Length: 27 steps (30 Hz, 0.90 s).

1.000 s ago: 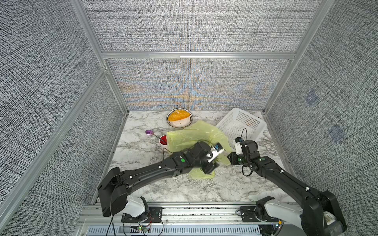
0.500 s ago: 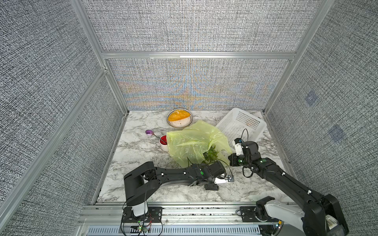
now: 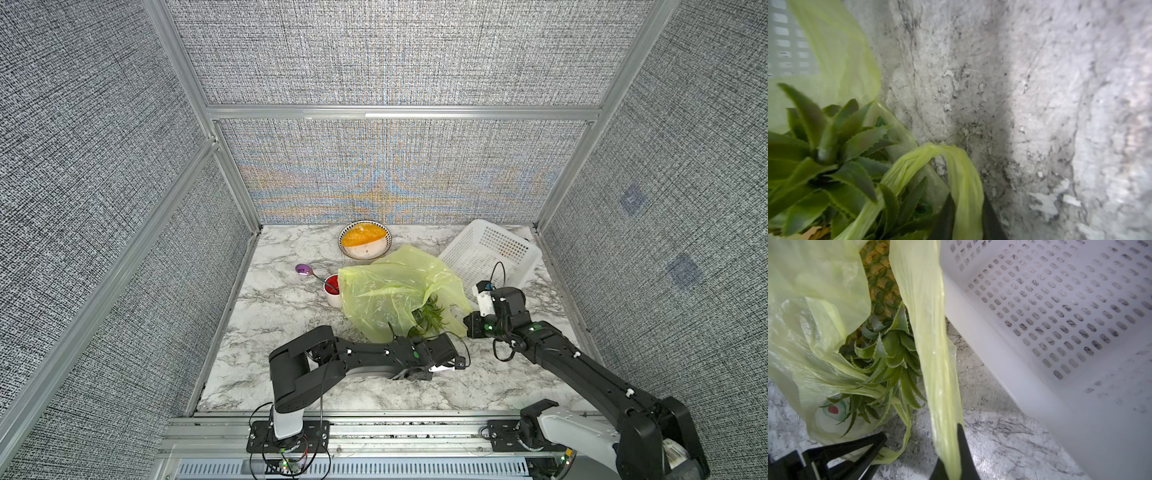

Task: Place the pineapple into a plastic bag & tie a knot
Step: Adjust the plastic bag at the center of the board.

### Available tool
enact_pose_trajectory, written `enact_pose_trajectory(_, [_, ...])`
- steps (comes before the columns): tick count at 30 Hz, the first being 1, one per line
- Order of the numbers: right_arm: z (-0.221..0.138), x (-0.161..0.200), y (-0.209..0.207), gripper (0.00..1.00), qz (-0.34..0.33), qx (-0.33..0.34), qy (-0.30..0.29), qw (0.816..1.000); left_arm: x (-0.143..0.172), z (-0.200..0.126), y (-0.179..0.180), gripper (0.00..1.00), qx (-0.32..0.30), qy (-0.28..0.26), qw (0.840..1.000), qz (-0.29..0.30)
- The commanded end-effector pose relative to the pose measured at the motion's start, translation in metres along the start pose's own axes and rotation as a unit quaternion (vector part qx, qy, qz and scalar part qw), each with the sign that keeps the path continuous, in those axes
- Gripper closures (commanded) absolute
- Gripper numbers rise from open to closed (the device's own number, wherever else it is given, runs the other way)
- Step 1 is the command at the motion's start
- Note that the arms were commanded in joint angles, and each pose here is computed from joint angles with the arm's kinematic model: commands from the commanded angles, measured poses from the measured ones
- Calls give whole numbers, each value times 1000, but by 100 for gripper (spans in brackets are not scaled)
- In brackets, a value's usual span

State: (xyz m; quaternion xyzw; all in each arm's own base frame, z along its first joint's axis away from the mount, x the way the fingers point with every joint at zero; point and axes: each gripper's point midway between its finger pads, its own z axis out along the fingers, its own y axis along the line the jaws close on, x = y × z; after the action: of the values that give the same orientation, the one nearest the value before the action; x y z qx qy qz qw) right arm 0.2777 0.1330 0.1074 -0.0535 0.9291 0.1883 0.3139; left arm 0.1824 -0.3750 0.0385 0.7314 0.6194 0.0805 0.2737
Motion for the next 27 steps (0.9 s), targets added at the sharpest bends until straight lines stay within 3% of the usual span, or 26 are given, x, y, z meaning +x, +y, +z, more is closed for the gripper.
enact_pose_trajectory(1, [-8, -5, 7, 100, -12, -14, -8, 1000, -14, -24, 23, 100, -35, -41, 998, -30])
enact_pose_trajectory(5, [-36, -20, 23, 100, -38, -42, -38, 998, -28, -81, 56, 100, -77, -120, 983, -115])
enact_pose_trajectory(8, [-67, -40, 37, 100, -56, -59, -79, 994, -29, -135, 96, 100, -135, -183, 949, -217])
enact_pose_trajectory(10, [-89, -56, 46, 100, -62, -67, -114, 989, -23, -169, 125, 100, -171, -220, 914, -294])
enact_pose_trajectory(15, [-160, -119, 71, 100, -80, -80, -232, 966, 15, -244, 197, 100, -242, -291, 800, -466])
enact_pose_trajectory(18, [-191, -156, 85, 100, -96, -79, -275, 953, 35, -281, 233, 100, -256, -332, 736, -532])
enact_pose_trajectory(23, [-226, -214, 98, 100, -117, -54, -326, 937, 67, -321, 276, 100, -276, -349, 654, -612])
enact_pose_trajectory(24, [-228, -221, 97, 100, -116, -45, -330, 936, 79, -317, 278, 100, -274, -327, 643, -636])
enact_pose_trajectory(25, [-226, -224, 97, 100, -119, -41, -330, 936, 85, -312, 277, 100, -263, -308, 646, -647])
enact_pose_trajectory(27, [-218, -224, 96, 100, -127, -39, -320, 938, 86, -300, 269, 100, -240, -284, 668, -645])
